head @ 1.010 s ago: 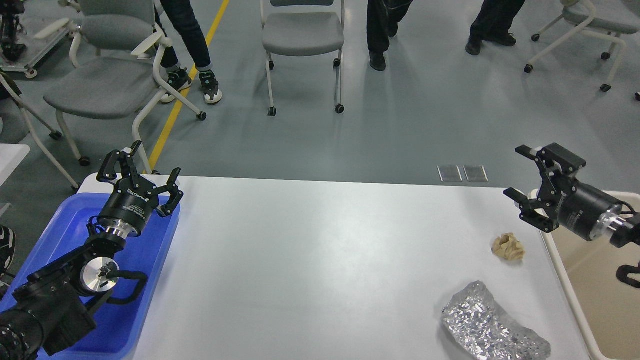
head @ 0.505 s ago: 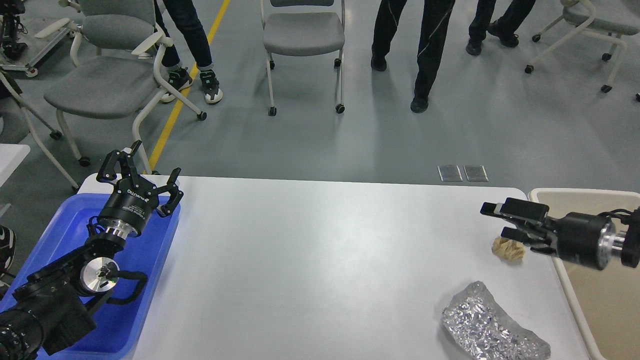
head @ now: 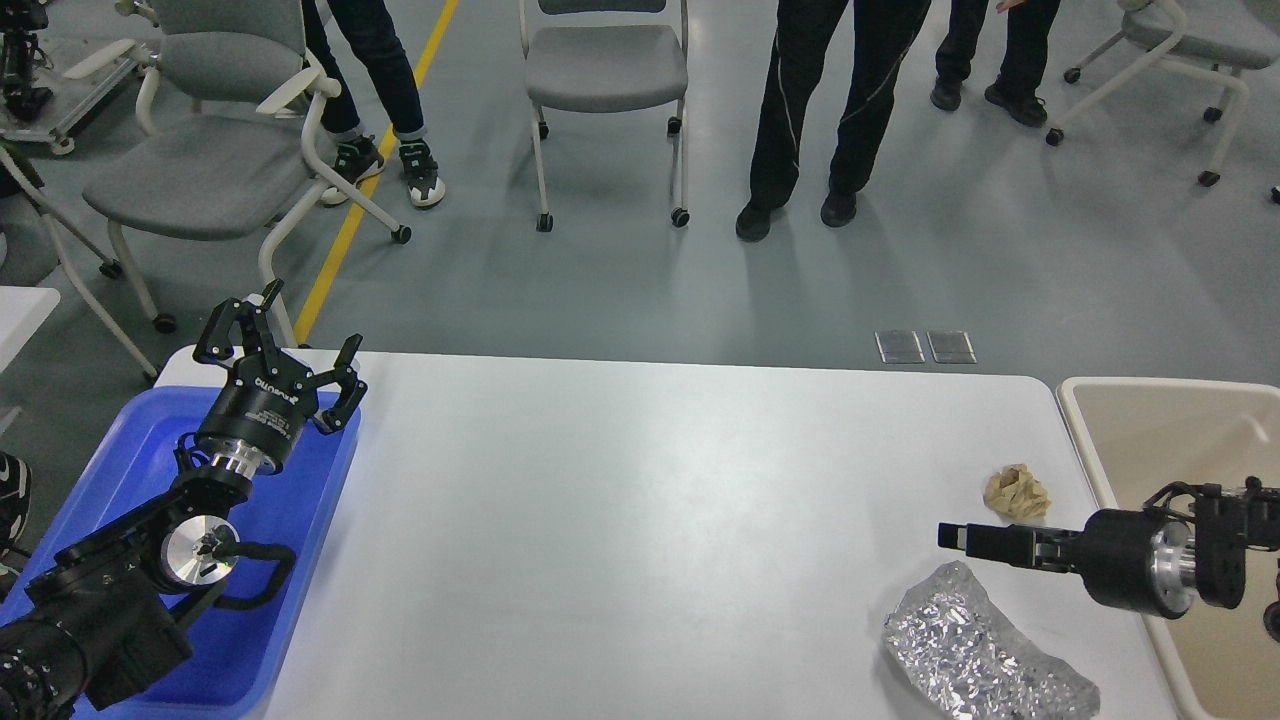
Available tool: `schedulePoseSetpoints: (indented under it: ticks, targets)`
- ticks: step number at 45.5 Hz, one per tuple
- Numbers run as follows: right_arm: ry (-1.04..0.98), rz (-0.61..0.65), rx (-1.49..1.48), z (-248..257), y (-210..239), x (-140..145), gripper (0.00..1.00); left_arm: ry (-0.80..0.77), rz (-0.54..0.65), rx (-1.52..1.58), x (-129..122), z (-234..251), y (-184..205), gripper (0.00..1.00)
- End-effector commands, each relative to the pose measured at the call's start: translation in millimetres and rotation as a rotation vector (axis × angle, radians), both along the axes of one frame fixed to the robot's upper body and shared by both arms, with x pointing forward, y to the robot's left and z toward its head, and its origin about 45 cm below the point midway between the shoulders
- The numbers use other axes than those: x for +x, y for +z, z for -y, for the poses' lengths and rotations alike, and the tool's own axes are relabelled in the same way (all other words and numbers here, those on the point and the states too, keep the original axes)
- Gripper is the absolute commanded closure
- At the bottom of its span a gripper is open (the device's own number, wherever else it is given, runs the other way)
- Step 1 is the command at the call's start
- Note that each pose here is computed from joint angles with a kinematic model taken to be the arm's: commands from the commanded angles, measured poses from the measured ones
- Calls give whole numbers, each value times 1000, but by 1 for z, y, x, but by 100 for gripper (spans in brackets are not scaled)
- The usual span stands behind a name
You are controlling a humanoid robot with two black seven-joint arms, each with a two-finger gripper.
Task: Tidy desktop
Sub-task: 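Move the right gripper down toward the crumpled silver foil, then close the right gripper on the silver foil and lift it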
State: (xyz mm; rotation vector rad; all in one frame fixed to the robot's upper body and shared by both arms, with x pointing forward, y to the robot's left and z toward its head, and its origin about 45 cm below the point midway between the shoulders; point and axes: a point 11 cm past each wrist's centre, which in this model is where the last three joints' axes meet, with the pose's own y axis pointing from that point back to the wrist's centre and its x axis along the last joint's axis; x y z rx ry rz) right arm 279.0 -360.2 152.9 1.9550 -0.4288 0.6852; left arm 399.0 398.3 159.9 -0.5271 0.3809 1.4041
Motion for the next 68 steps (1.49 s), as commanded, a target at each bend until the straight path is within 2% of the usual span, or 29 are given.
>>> schedulePoseSetpoints:
  ticks: [1,17,25,29,32,35,38,41,43,46,49,60,68]
  targets:
    - [137,102,-133,4,-37,-31,7,0,0,0,0,0,0,2]
    - [129,191,-254,44,-72,-42,7,0,0,0,0,0,0,2]
    - [137,193,-269,48,-82,-47,2,-1,0,-1,0,1,0,2]
    - [134,194,-263,46,-83,-46,4,0,0,0,0,0,0,2]
    - [139,199,-254,43,-83,-46,13,0,0,0,0,0,0,2]
    - [148,198,-246,40,-85,-46,29,1,0,1,0,0,0,2]
    - [146,194,-241,39,-87,-46,50,0,0,0,0,0,0,2]
    - [149,187,-236,36,-89,-47,64,0,0,0,0,0,0,2]
    - [146,182,-237,37,-90,-48,79,0,0,0,0,0,0,2]
    - [151,170,-240,38,-92,-51,87,0,0,0,0,0,0,2]
    - [157,159,-246,39,-94,-55,100,-1,-1,0,0,0,0,2]
    - [124,145,-244,43,-95,-54,100,0,0,0,0,0,0,2]
    - [86,164,-222,41,-85,-41,100,-1,-1,0,0,0,0,2]
